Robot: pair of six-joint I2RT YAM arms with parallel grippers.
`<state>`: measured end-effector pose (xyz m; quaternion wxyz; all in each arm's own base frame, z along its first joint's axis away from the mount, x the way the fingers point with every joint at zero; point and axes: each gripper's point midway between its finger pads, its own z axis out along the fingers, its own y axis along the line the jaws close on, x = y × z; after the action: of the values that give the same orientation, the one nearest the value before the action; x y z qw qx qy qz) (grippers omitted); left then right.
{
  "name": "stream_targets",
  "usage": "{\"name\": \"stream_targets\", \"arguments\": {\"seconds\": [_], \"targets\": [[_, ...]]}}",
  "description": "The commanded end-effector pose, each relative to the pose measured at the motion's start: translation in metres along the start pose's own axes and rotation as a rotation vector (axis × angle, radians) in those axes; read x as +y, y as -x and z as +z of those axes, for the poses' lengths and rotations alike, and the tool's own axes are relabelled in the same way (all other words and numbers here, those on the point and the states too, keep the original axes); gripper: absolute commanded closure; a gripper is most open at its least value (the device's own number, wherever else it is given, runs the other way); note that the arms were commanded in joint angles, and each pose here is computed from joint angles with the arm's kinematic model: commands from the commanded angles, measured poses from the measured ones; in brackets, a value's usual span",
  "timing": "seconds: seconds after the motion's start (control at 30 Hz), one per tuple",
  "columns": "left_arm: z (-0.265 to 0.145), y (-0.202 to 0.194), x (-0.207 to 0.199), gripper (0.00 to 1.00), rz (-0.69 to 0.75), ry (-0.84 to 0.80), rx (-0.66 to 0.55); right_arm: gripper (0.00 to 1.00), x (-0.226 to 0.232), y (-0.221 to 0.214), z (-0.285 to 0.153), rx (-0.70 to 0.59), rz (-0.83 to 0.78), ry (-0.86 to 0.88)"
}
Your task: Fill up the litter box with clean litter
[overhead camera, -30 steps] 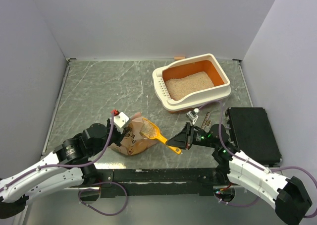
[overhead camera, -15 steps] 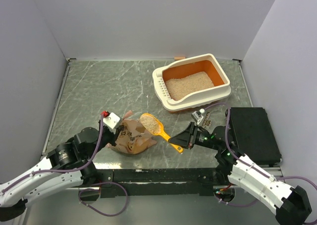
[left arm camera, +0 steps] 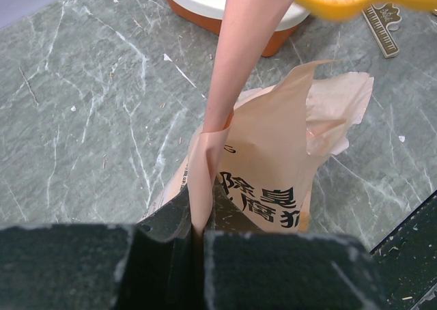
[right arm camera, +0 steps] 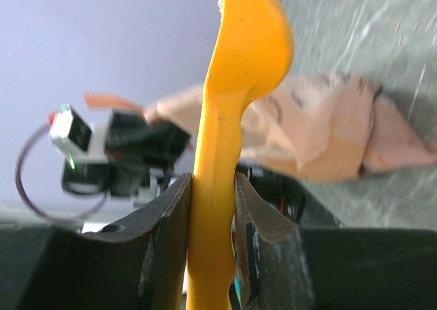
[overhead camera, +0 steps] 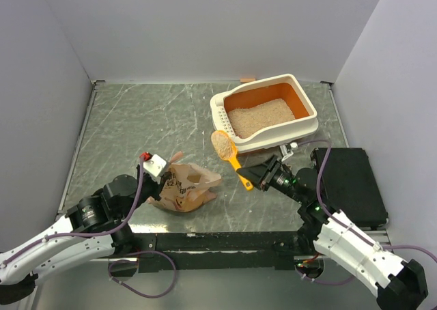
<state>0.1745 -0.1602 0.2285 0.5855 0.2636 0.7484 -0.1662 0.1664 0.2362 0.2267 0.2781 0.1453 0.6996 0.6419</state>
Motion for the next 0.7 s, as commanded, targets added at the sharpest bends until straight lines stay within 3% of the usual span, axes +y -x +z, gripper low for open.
{"name": "stream_targets", "arguments": {"seconds": [0.0,0.33,0.67], "targets": [[-0.005,0.056,0.003,0.99,-0.096,0.016,-0.188,1.0,0.049,0.045,0.009,-0.188,-0.029,0.083],[-0.009,0.059,0.004,0.99,-0.102,0.009,-0.204,1.0,0.023,0.11,0.022,-0.431,0.036,-0.019],[-0.01,0.059,0.006,0.99,-0.108,0.021,-0.203,1.0,-0.018,0.163,0.026,-0.539,0.02,-0.333]]}}
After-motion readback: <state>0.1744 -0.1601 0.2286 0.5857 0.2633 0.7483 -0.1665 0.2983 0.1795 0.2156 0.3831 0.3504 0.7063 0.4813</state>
